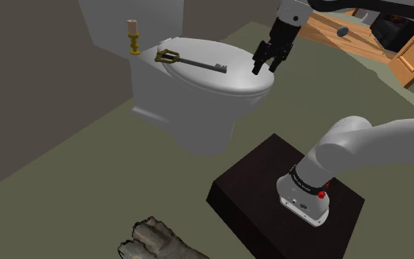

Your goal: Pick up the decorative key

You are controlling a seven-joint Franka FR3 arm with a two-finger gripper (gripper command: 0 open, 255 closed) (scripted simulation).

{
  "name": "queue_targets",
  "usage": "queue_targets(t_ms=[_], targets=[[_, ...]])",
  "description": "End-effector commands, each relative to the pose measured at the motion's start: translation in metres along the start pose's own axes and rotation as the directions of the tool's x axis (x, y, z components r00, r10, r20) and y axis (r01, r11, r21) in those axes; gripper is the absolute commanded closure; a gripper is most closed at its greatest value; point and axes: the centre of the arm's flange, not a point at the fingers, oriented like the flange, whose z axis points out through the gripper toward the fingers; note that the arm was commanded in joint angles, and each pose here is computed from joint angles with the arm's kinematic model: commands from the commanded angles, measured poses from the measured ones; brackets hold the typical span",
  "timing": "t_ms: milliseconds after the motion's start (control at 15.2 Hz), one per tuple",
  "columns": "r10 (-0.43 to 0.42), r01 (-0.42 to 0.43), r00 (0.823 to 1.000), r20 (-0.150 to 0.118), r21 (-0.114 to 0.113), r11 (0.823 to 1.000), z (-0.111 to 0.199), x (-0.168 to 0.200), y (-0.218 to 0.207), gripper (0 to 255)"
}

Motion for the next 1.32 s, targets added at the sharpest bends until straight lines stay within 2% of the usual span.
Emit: queue_targets(t_ms=[0,264,594,924,1254], targets=[[0.000,0.000,1.000,0.000,0.000,1.000,0.000,0.000,0.000,0],[-0.116,0.116,0.993,0.025,-0.030,0.993,0.005,0.054,-0.018,0],[-0.256,0.260,0.965,0.060,-0.063,0.963,0.013,0.118,-0.049,0],[-0.390,0.399,0.915,0.100,-0.091,0.912,0.025,0.177,-0.089,0],[-0.514,0.530,0.846,0.143,-0.112,0.841,0.040,0.228,-0.136,0]])
